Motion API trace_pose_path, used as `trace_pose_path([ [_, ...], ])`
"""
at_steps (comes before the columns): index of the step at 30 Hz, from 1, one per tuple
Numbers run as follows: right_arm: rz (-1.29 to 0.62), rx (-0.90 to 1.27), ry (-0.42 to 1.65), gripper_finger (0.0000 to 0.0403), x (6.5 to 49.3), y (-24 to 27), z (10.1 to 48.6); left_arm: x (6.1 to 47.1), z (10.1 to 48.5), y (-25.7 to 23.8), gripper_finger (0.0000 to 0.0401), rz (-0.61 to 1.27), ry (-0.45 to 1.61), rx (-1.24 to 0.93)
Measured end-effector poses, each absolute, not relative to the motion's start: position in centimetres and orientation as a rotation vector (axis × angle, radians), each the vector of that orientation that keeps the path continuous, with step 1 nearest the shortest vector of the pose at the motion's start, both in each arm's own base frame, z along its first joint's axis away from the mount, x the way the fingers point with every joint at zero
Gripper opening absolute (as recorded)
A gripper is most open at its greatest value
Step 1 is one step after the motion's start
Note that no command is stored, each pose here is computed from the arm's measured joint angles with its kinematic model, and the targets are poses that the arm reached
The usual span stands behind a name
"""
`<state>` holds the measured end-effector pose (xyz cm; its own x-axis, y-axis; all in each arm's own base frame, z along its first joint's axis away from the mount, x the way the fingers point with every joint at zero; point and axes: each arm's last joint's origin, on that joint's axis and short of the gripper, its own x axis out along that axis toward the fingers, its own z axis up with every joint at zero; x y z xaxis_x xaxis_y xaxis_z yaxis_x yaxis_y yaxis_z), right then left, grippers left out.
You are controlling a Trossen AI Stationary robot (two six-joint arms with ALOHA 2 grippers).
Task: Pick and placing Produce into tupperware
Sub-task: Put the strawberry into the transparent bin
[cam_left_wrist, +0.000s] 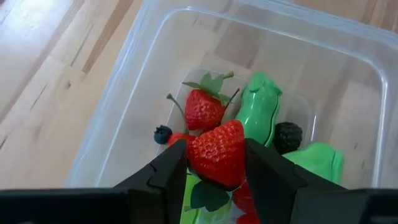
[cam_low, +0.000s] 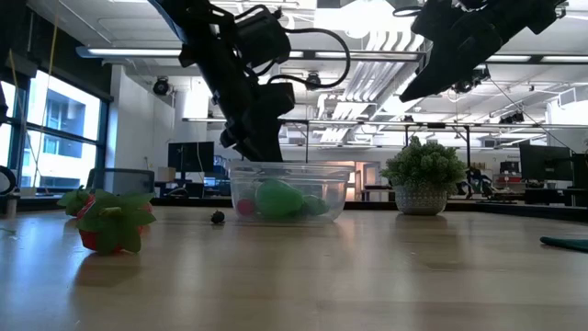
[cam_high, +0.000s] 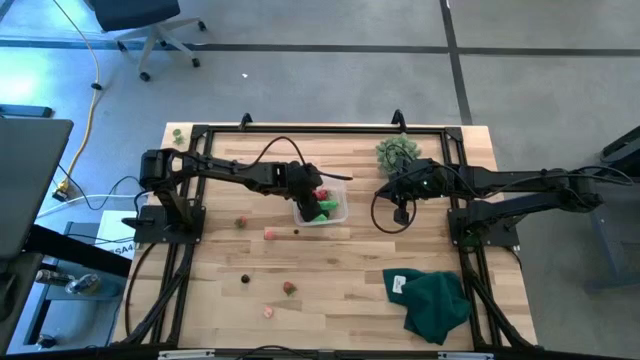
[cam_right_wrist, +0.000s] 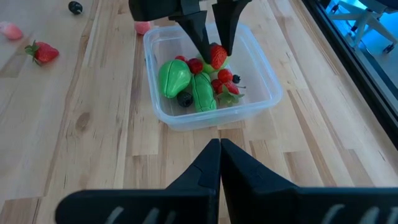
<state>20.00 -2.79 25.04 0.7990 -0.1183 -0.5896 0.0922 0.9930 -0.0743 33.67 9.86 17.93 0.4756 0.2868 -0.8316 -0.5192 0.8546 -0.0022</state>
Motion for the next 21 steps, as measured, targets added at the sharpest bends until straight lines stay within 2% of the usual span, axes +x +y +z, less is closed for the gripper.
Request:
trace_pose_path([
  [10, -0.113, -0.042, 0.636, 0.0002, 20.00, -2.79, 25.03, 33.65, 17.94, 9.91, 0.0192, 0.497, 0.967, -0.207],
  [15, -0.113, -0.043, 0.636, 0.0002, 20.00, -2.79, 25.04, 34.04, 18.16, 9.87, 0.0186, 0.432, 0.930, -0.210],
  [21, -0.113, -0.042, 0.636, 0.0002, 20.00, -2.79, 25.04, 34.15, 18.44, 9.60, 0.0156, 0.291, 0.918, -0.227],
])
